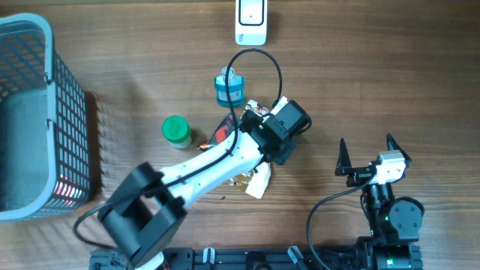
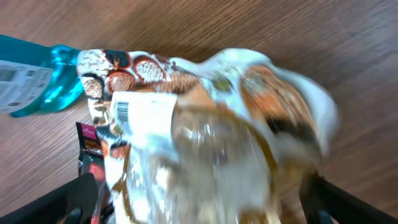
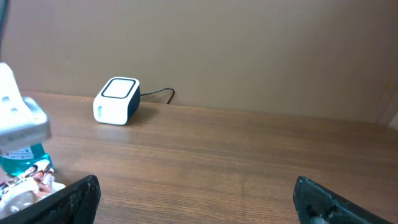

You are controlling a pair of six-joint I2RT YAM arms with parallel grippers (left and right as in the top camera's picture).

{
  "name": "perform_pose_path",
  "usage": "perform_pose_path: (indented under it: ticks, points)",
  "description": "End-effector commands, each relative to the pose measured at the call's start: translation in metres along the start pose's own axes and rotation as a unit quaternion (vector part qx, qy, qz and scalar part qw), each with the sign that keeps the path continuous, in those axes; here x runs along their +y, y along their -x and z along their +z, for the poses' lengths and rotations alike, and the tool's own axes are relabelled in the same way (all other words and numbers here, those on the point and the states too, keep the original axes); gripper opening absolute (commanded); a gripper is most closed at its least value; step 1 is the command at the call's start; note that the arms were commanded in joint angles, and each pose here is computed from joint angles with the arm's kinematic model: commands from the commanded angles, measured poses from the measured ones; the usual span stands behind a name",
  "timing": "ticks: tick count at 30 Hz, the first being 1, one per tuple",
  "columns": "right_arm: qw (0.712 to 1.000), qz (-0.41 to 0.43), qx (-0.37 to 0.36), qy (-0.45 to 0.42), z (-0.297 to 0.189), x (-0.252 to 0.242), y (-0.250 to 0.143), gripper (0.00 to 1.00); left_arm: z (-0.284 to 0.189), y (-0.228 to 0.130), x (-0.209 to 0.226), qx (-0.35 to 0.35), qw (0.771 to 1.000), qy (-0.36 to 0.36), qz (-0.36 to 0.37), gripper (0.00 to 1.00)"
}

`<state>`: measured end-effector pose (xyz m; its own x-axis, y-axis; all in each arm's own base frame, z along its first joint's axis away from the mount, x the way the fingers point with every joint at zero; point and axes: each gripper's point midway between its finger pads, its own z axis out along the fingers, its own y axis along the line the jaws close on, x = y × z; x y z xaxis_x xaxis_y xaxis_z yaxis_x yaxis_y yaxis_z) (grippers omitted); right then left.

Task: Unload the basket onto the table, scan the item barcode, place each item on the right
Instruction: 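Lift the bean bag out and place it on the table, then reach into the basket and grasp the small red-white packet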

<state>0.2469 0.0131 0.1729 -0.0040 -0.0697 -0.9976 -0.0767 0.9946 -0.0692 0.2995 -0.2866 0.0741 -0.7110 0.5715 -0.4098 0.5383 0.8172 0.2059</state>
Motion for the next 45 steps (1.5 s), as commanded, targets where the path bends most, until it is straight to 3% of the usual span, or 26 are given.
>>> perform_pose_path:
  ticks: [1,4,6,8,11,13,16,18,25,29,30,32,34,39,40,44,45]
  points:
    - [1.000,-0.004,-0.003,-0.004,0.000,-0.001,0.001,1.00,-0.083,0.048,0.002,-0.101,0.994,-0.033,-0.022,1.00]
    - [1.000,-0.004,-0.003,-0.004,0.000,-0.001,0.001,1.00,-0.171,0.072,0.006,-0.187,0.976,-0.107,-0.043,1.00]
    - [1.000,-0.004,-0.003,-0.004,0.000,-0.001,0.001,1.00,-0.229,0.078,0.029,-0.247,0.960,-0.119,-0.063,1.00]
    - [1.000,-0.004,-0.003,-0.004,0.000,-0.001,0.001,1.00,-0.282,0.074,0.082,-0.306,0.942,-0.081,-0.110,1.00]
    - [1.000,-0.004,-0.003,-0.004,0.000,-0.001,0.001,1.00,-0.333,0.034,0.182,-0.348,0.906,0.002,-0.241,1.00]
    - [1.000,-0.004,-0.003,-0.004,0.000,-0.001,0.001,1.00,-0.355,-0.002,0.238,-0.364,0.867,0.063,-0.335,1.00]
    - [1.000,-0.004,-0.003,-0.004,0.000,-0.001,0.001,1.00,-0.396,-0.076,0.312,-0.396,0.752,0.177,-0.496,1.00]
    - [1.000,-0.004,-0.003,-0.004,0.000,-0.001,0.001,1.00,-0.404,-0.108,0.332,-0.391,0.703,0.219,-0.552,1.00]
    - [1.000,-0.004,-0.003,-0.004,0.000,-0.001,0.001,1.00,-0.345,-0.174,0.400,-0.268,0.636,0.251,-0.679,1.00]
    - [1.000,-0.004,-0.003,-0.004,0.000,-0.001,0.001,1.00,-0.291,-0.226,0.426,-0.177,0.521,0.234,-0.801,1.00]
    - [1.000,-0.004,-0.003,-0.004,0.000,-0.001,0.001,1.00,-0.277,-0.235,0.432,-0.153,0.510,0.227,-0.815,1.00]
    - [1.000,-0.004,-0.003,-0.004,0.000,-0.001,0.001,1.00,-0.248,-0.247,0.438,-0.106,0.509,0.215,-0.827,1.00]
    - [1.000,-0.004,-0.003,-0.004,0.000,-0.001,0.001,1.00,-0.227,-0.256,0.441,-0.066,0.526,0.211,-0.821,1.00]
    - [1.000,-0.004,-0.003,-0.004,0.000,-0.001,0.001,1.00,-0.195,-0.277,0.447,-0.005,0.515,0.219,-0.828,1.00]
    - [1.000,-0.004,-0.003,-0.004,0.000,-0.001,0.001,1.00,-0.189,-0.281,0.448,0.008,0.526,0.218,-0.822,1.00]
    - [1.000,-0.004,-0.003,-0.004,0.000,-0.001,0.001,1.00,-0.154,-0.298,0.450,0.073,0.612,0.211,-0.759,1.00]
    - [1.000,-0.004,-0.003,-0.004,0.000,-0.001,0.001,1.00,-0.148,-0.302,0.449,0.082,0.621,0.209,-0.751,1.00]
